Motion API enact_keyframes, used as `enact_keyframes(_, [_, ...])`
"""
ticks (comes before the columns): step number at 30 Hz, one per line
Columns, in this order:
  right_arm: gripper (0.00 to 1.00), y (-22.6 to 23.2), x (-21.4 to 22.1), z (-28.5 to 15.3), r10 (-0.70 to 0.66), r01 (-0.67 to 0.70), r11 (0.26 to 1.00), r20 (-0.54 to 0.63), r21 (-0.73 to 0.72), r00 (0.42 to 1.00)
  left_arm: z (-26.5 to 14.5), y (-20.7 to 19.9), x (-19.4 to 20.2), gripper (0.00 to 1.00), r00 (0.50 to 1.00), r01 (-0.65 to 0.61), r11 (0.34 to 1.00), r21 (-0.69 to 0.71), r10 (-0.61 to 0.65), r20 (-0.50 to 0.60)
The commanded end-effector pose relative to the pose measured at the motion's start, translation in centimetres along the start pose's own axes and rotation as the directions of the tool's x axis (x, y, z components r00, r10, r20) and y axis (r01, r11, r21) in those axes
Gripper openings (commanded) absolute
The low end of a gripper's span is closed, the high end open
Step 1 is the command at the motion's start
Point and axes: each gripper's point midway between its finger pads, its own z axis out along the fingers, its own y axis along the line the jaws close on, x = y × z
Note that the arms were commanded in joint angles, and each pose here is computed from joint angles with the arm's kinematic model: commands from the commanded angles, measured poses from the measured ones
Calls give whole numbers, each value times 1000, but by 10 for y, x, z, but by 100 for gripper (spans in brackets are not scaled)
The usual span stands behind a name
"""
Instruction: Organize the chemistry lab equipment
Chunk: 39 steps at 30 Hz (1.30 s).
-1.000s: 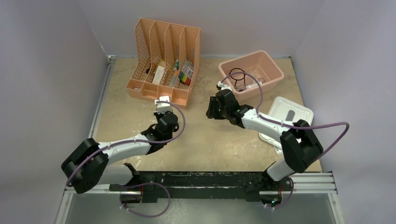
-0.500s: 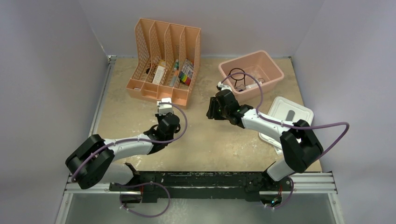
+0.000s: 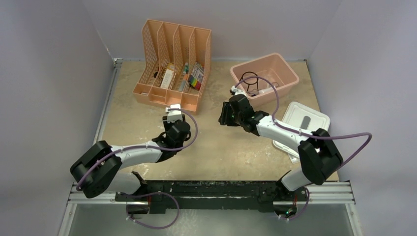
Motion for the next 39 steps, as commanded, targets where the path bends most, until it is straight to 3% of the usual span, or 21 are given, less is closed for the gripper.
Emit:
enact_keyframes(1, [47, 2, -11, -10, 4, -3, 1000, 46, -15, 999, -6, -5, -40, 48, 992, 109, 994, -6, -108, 70])
enact_keyframes(4, [47, 4, -14, -13, 1, 0, 1000, 51, -25, 999, -12, -8, -60, 61, 987, 140, 990, 10, -141, 79])
enact_keyframes(8, [47, 5, -20, -19, -2, 4, 1000, 73, -28, 997, -23, -10, -89, 70, 978, 183, 982, 35, -186, 93])
enact_keyframes(17, [49, -17, -45, -44, -33, 16, 994, 157, 112, 987, -43, -15, -146, 71, 969, 225, 972, 72, -231, 91])
enact_keyframes(21, [56, -58, -61, -68, -45, -16, 959, 210, 283, 977, -56, -46, -169, 70, 973, 209, 951, 227, -224, 46])
enact_keyframes(25, [64, -111, -62, -87, -11, -81, 915, 225, 396, 974, -75, -85, -191, 71, 978, 193, 886, 421, -209, -8])
enact_keyframes(31, [64, -189, -55, -115, 118, -241, 759, 236, 605, 965, -86, -113, -204, 71, 982, 178, 826, 535, -187, -38])
enact_keyframes(34, [58, -219, -46, -110, 223, -302, 704, 203, 643, 953, -85, -122, -199, 71, 983, 176, 814, 553, -173, -58])
enact_keyframes(36, [46, -235, -37, -103, 292, -329, 677, 170, 659, 941, -84, -125, -197, 71, 984, 176, 812, 557, -168, -66])
enact_keyframes(39, [37, -253, -21, -92, 352, -319, 615, 110, 721, 929, -83, -129, -193, 71, 985, 173, 806, 566, -157, -77])
